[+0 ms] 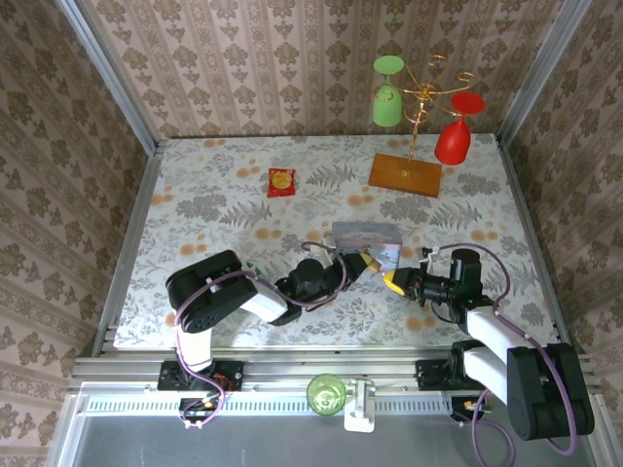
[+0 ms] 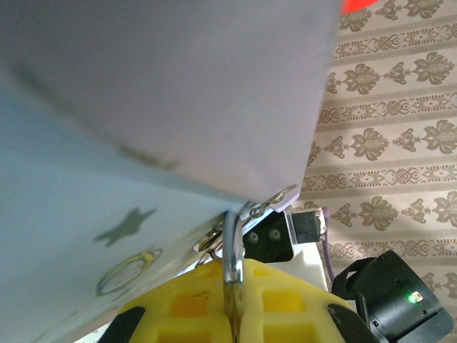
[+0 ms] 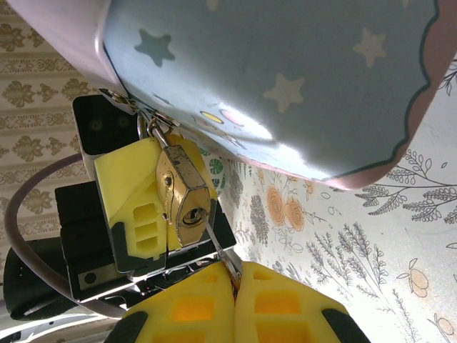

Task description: Unlock a padlock with a key

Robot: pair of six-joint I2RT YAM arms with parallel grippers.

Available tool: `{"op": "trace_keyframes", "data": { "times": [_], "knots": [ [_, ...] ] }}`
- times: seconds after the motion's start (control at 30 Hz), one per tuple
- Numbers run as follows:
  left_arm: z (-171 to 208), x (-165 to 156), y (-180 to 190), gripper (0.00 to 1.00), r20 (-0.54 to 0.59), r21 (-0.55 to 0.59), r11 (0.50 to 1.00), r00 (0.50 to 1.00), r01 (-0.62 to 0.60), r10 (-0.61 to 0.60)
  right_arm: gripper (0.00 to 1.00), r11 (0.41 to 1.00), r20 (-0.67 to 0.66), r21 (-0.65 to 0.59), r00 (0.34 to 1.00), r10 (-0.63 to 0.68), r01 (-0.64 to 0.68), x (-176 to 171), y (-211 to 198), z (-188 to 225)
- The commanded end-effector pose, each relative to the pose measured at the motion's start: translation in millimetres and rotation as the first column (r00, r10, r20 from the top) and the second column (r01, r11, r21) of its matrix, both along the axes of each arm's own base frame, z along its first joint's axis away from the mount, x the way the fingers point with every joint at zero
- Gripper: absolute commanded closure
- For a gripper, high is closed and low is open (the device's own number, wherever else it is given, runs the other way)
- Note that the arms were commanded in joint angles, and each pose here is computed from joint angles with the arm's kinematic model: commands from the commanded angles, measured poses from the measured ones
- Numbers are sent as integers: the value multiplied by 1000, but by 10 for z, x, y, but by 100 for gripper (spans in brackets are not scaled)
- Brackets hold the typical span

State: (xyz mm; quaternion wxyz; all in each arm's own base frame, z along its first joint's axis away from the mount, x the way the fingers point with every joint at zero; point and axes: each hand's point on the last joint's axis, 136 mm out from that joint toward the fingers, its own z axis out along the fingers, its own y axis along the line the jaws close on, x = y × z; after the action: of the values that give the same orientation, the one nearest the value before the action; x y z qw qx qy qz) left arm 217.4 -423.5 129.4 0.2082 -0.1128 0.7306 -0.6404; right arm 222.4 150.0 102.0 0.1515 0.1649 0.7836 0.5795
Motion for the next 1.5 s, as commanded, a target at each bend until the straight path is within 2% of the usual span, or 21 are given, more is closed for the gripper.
{"op": "trace_keyframes", "data": {
  "times": [0.0, 0.77, 0.97, 1.2, 1.47],
  "knots": [
    [310, -90, -159, 100, 64, -91, 994, 997, 55, -50, 100, 1000, 45, 11, 999, 13, -13, 69, 13, 152],
    [211, -216, -226, 100, 52, -73, 994, 996, 79, -76, 100, 1000, 33, 9, 999, -23, 23, 147, -86, 100],
    [128, -186, -132, 100, 39, -54, 997, 998, 54, -52, 100, 999, 26, 8, 999, -32, 31, 156, -140, 97],
    [274, -194, -217, 100, 65, -83, 993, 995, 78, -73, 100, 1000, 28, 15, 999, -18, 17, 111, -113, 97],
    [251, -242, -271, 100, 56, -85, 992, 995, 90, -85, 100, 1000, 26, 20, 999, -23, 22, 124, -89, 126]
  ]
}}
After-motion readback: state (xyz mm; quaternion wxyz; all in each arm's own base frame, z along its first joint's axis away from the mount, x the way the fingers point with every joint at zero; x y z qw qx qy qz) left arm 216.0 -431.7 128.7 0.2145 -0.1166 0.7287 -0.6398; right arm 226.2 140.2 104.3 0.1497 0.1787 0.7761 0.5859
